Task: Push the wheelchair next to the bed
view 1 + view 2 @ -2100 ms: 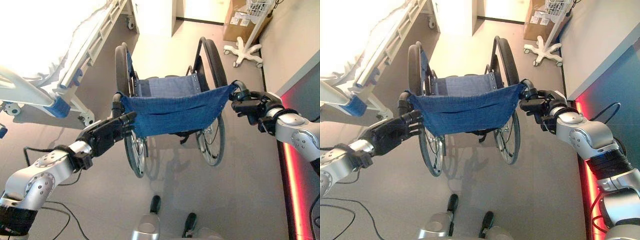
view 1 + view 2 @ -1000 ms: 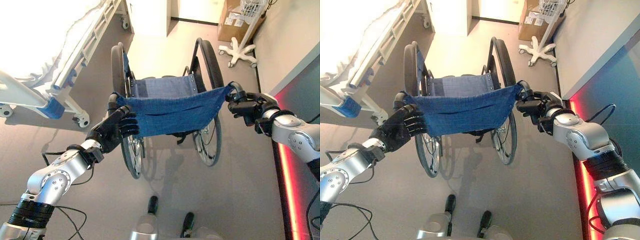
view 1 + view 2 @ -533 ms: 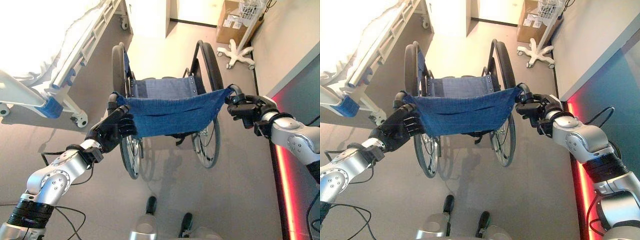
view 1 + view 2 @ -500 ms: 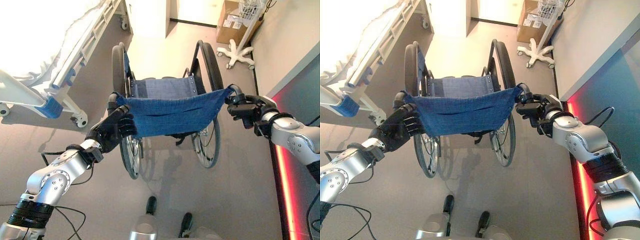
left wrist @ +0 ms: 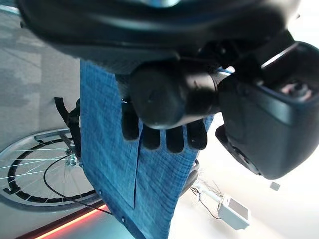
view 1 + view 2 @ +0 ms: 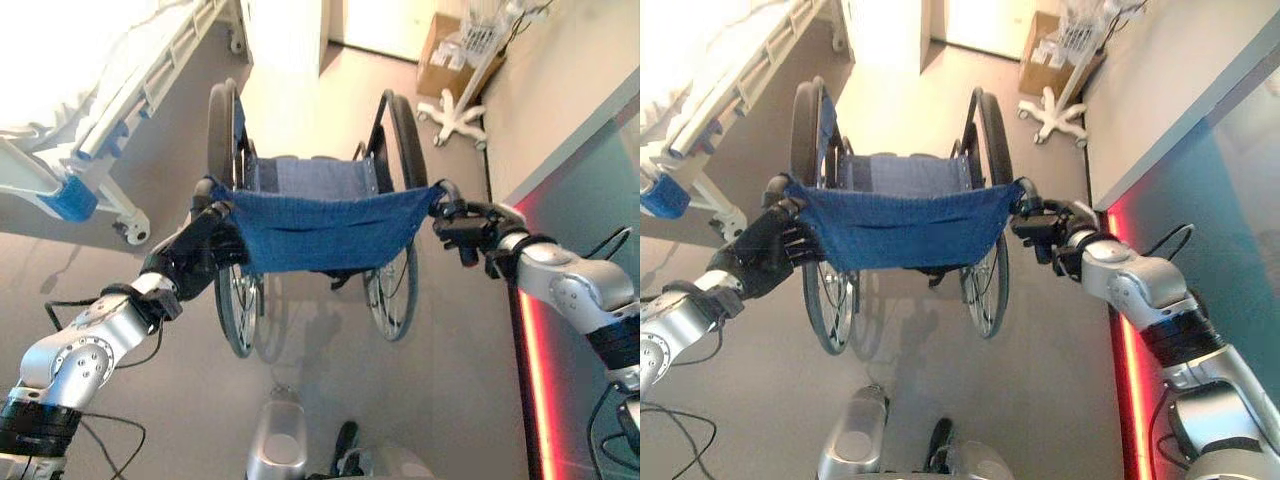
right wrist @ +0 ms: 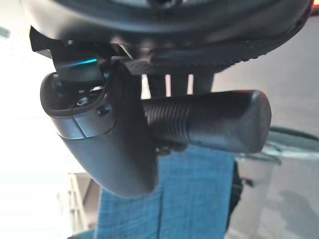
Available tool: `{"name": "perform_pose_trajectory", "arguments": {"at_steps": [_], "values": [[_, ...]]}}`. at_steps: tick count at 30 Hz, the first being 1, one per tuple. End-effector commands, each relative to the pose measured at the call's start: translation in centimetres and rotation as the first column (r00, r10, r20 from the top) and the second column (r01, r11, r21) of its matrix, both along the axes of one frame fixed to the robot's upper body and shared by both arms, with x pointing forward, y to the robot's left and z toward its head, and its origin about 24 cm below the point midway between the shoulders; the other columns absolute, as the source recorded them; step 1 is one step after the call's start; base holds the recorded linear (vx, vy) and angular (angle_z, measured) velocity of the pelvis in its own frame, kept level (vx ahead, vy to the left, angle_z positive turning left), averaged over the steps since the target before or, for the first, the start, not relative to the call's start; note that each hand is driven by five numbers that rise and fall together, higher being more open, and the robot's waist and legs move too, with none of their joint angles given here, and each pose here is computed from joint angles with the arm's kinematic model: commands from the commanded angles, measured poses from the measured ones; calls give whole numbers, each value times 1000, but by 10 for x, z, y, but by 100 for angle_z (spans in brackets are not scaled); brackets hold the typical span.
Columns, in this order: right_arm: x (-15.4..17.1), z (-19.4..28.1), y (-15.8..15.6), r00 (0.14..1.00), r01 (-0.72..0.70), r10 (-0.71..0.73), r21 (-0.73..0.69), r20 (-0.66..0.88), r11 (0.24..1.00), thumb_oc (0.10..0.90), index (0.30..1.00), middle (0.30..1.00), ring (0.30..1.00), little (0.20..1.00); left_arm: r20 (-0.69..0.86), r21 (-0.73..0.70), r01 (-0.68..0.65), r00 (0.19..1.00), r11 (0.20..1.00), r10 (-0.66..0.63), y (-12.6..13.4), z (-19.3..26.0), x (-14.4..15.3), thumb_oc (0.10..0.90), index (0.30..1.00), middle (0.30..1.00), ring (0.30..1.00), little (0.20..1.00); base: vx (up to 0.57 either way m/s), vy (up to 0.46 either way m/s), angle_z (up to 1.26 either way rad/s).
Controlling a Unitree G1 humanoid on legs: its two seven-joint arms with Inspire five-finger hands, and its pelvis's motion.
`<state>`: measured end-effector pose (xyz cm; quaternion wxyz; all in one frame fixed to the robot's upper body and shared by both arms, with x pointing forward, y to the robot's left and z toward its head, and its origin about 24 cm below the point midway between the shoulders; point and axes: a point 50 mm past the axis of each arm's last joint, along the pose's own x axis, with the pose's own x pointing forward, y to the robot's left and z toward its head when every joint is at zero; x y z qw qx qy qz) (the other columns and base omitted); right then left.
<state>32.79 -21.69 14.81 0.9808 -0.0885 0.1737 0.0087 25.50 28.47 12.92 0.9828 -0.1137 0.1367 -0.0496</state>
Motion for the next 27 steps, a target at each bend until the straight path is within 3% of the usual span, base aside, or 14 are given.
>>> {"name": "perform_pose_trajectory", "arguments": {"at_steps": [1,12,19,23,27], "values": [[-2,77,31,921,-241,243,-45,304,970,400,300,300,300,300,503,-93,49,864,994,5,-9,89,13,400,300,300,300,300,381,40,0],[-3,52,26,923,-276,272,-23,273,961,400,300,300,300,300,486,-23,3,874,1000,9,-9,90,12,400,300,300,300,300,481,78,-39],[4,61,24,922,-243,230,1,310,970,400,300,300,300,300,508,-6,31,861,999,-24,1,106,17,400,300,300,300,300,403,77,-11],[2,64,34,917,-247,245,-35,313,968,400,300,300,300,300,507,-10,36,862,999,-26,2,109,16,400,300,300,300,300,353,25,11],[-2,77,24,905,-222,233,-72,355,972,400,300,300,300,300,545,-18,44,838,999,-27,0,112,17,400,300,300,300,300,315,-128,41]]}}
